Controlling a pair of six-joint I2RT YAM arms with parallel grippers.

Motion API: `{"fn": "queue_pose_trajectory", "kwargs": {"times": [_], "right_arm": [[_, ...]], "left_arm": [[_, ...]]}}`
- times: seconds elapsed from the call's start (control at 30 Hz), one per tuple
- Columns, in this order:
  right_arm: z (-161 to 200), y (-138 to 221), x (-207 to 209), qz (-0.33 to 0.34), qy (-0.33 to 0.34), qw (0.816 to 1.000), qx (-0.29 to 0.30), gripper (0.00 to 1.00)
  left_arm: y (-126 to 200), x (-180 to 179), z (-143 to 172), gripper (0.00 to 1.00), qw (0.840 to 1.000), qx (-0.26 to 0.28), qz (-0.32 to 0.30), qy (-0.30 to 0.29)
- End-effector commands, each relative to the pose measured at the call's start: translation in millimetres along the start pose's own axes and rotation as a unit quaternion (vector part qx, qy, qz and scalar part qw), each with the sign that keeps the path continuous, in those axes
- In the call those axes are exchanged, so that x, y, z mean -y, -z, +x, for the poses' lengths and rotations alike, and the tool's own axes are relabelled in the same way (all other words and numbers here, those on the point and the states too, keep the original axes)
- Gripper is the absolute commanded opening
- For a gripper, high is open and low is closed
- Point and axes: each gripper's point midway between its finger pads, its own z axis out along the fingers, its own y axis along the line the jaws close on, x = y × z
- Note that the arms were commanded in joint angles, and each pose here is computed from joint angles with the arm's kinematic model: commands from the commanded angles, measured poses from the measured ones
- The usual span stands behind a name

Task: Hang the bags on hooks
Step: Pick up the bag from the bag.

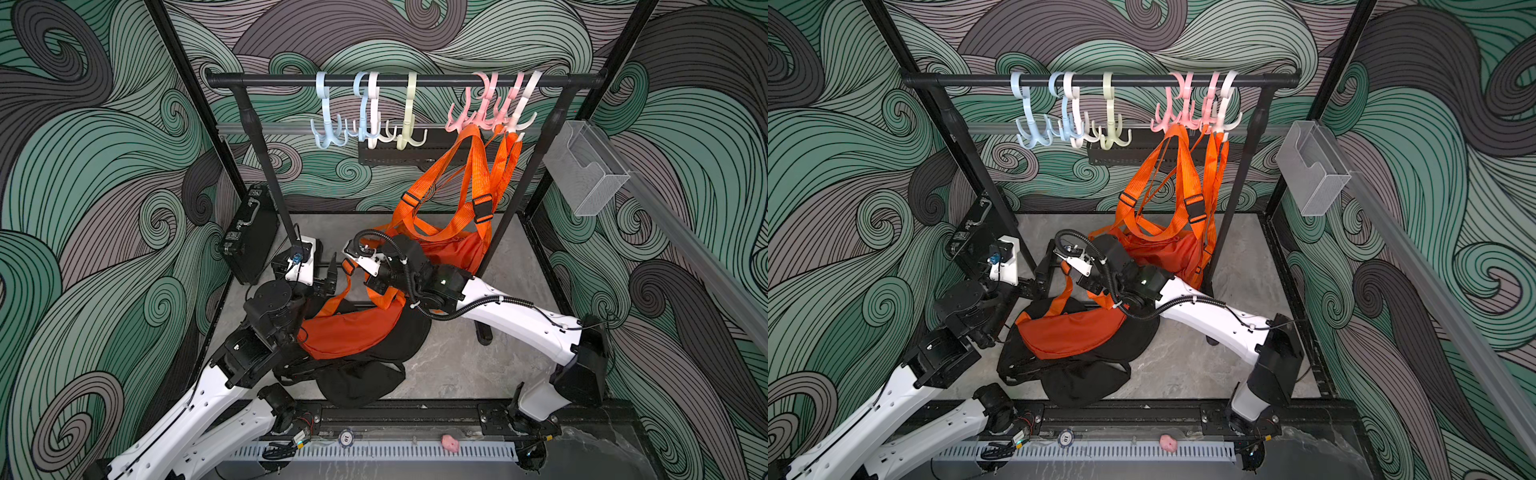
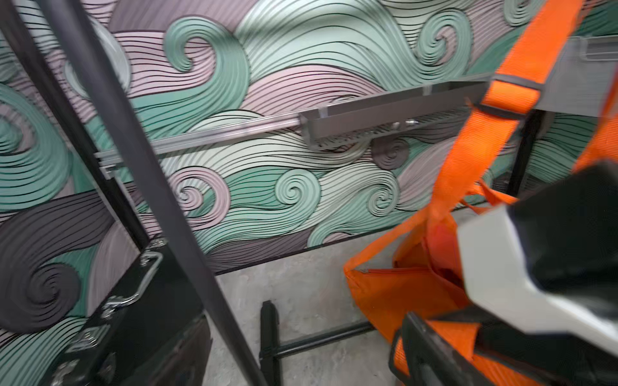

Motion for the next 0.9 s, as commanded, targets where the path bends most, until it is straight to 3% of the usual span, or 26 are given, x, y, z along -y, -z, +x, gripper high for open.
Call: {"fn": "queue_pose_trajectory", "kwargs": {"times": [0.0,0.2,0.27,0.43,0.57,0.77,0.87], "right_arm": [[-14.5,27.3,22.2,0.030,0.016,0.999,-0.005,0.00],[-33.1,54.0,43.2,0.062,0.010,0.998,0.001,0.00],[-38.5,62.7,46.8,0.066,0.009,0.998,0.007,0.00],[-50.2,88.4,46.8,0.057,0.009,0.998,0.033,0.00],[-50.5,105.7,54.6,0.073,0.014,0.997,0.035,0.00],[-57.7,138.9,69.3,0.092,0.010,0.994,0.057,0.00],[-62.2,157.8,78.9,0.099,-0.005,0.993,0.071,0.00]], "left_arm": [[9.9,47.3,-18.1,0.90,0.989,0.016,0.147,0.007],[11.3,83.4,-10.1,0.91,0.972,-0.006,0.236,0.011],[5.1,82.1,-2.7,0.91,0.975,-0.019,0.221,0.005],[-11.5,50.4,3.5,0.87,0.992,-0.038,0.118,-0.012],[-12.1,35.8,2.8,0.63,0.996,-0.040,0.079,-0.024],[-15.0,32.7,4.4,0.29,0.996,-0.046,0.067,-0.038],[-16.0,31.0,-4.8,0.04,0.996,-0.045,0.064,-0.039]]}}
